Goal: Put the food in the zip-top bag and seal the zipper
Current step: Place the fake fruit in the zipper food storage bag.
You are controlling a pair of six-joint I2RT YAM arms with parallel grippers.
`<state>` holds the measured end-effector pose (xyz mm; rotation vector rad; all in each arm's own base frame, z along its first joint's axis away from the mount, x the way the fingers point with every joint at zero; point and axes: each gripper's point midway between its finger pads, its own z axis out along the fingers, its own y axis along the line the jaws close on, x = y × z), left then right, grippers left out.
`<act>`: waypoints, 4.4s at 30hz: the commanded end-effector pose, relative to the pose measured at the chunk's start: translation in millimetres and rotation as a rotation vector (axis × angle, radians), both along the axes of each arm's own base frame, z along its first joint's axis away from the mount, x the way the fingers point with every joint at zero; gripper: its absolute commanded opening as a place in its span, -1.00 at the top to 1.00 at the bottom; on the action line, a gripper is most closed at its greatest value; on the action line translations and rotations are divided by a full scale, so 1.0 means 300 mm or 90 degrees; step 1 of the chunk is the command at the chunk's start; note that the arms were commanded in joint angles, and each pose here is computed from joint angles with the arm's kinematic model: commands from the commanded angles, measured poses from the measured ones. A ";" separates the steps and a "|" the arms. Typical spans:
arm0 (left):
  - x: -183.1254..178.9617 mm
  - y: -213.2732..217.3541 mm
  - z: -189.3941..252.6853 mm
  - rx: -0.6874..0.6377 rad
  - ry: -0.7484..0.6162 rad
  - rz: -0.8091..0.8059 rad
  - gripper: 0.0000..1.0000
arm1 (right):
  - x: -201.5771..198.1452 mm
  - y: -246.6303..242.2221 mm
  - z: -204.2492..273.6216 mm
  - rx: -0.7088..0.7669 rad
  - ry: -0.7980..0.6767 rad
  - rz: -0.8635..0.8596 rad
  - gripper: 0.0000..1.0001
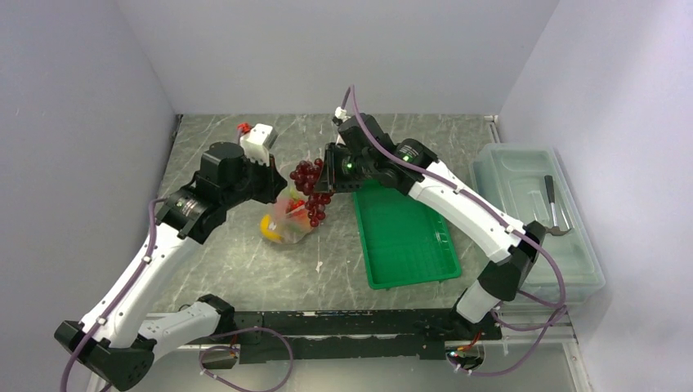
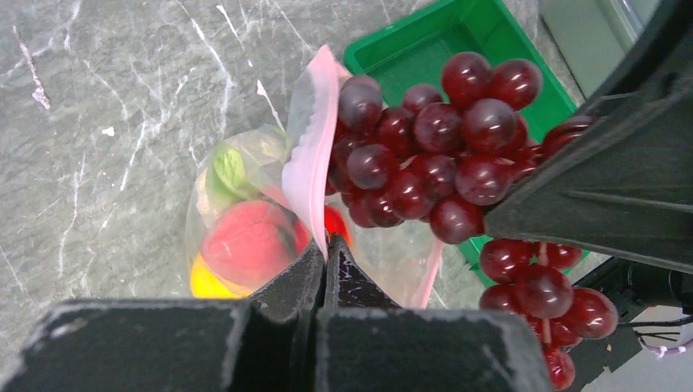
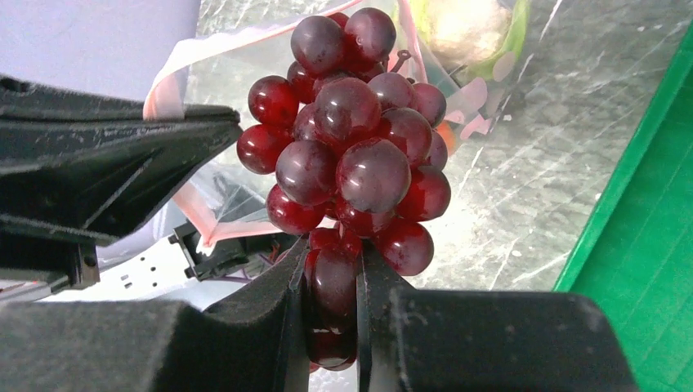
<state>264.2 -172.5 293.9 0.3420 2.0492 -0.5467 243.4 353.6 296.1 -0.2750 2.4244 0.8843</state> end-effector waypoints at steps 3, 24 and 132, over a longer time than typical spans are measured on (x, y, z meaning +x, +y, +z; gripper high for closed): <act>-0.022 -0.021 0.059 -0.007 -0.047 -0.014 1.00 | 0.004 0.063 0.098 0.096 0.027 -0.010 1.00; -0.002 0.011 0.020 0.048 -0.032 0.033 1.00 | -0.117 0.125 0.141 0.149 0.097 0.052 1.00; 0.018 0.060 0.019 0.055 -0.042 0.070 1.00 | 0.099 0.158 0.077 0.119 -0.016 -0.101 -0.09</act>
